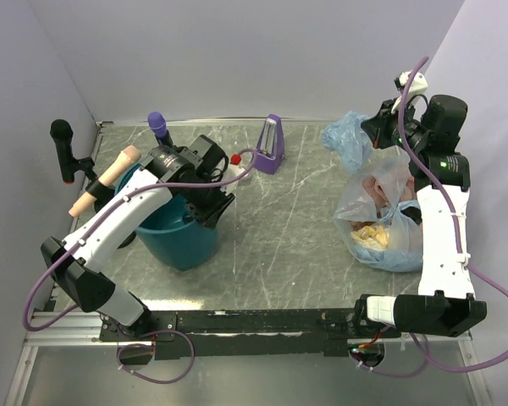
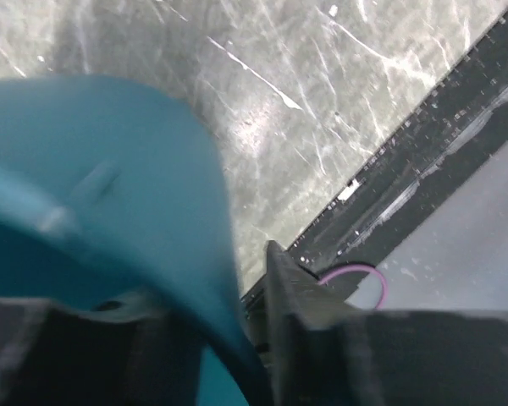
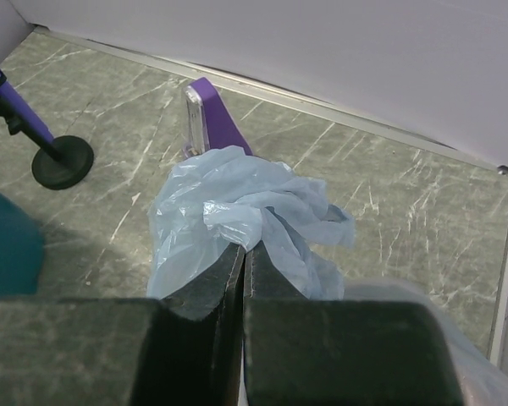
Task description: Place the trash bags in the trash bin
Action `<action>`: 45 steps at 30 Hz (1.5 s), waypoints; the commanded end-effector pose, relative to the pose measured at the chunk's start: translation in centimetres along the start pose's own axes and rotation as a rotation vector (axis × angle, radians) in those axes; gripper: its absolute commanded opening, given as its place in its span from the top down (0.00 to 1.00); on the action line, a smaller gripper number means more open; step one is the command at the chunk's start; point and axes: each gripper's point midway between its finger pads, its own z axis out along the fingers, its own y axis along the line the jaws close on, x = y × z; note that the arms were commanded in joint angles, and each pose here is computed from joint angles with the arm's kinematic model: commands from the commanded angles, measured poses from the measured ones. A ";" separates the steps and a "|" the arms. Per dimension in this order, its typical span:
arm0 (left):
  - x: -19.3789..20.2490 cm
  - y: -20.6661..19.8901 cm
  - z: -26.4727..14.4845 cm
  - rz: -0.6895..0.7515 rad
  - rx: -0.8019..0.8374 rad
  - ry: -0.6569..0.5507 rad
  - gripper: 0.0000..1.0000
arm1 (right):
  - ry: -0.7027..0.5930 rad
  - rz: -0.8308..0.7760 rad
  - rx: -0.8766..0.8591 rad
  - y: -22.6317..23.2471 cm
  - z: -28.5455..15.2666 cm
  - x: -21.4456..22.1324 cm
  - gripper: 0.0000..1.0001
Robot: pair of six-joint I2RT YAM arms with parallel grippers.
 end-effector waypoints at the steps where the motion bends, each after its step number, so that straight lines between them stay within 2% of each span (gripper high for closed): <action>1: -1.5 -1.1 -1.6 0.072 0.058 -0.056 0.68 | -0.068 -0.064 0.021 0.1 -1.0 -2.5 1.00; 4: -2.9 -2.7 -2.1 0.191 0.139 -0.108 0.70 | -0.064 -0.078 0.029 0.1 -1.1 -2.6 1.00; 5: -3.2 -2.8 -1.9 0.250 0.142 -0.110 0.74 | -0.066 -0.079 0.034 0.0 -1.3 -2.6 1.00; 8: -4.6 -2.5 -1.4 0.408 0.146 -0.129 0.95 | -0.066 -0.071 0.037 0.0 -1.2 -2.6 1.00; 9: -5.4 -2.1 -1.3 0.436 0.129 -0.143 0.99 | -0.069 -0.069 0.037 0.0 -1.2 -2.7 1.00; 12: -9.0 -0.2 -0.9 0.477 0.023 -0.205 0.99 | -0.079 -0.074 0.041 -0.1 -1.3 -3.3 1.00; 16: -14.3 3.5 -1.5 0.481 -0.208 -0.347 0.99 | -0.088 -0.088 0.056 -0.3 -1.5 -3.7 1.00; 22: -17.6 5.4 -1.9 0.503 -0.343 -0.471 0.99 | -0.091 -0.085 0.062 -0.2 -1.8 -3.8 1.00; 26: -18.3 5.9 -1.3 0.539 -0.367 -0.491 0.99 | -0.091 -0.073 0.071 -0.3 -1.8 -3.7 1.00; 30: -19.4 6.1 -1.3 0.496 -0.358 -0.537 0.99 | -0.096 -0.066 0.079 -0.3 -2.0 -3.7 1.00; 38: -19.7 7.1 -0.4 0.490 -0.368 -0.556 0.99 | -0.094 -0.074 0.085 -0.1 -2.6 -3.5 1.00; 45: -19.3 6.1 0.6 0.462 -0.286 -0.537 0.98 | -0.095 -0.075 0.068 0.5 -3.2 -3.5 1.00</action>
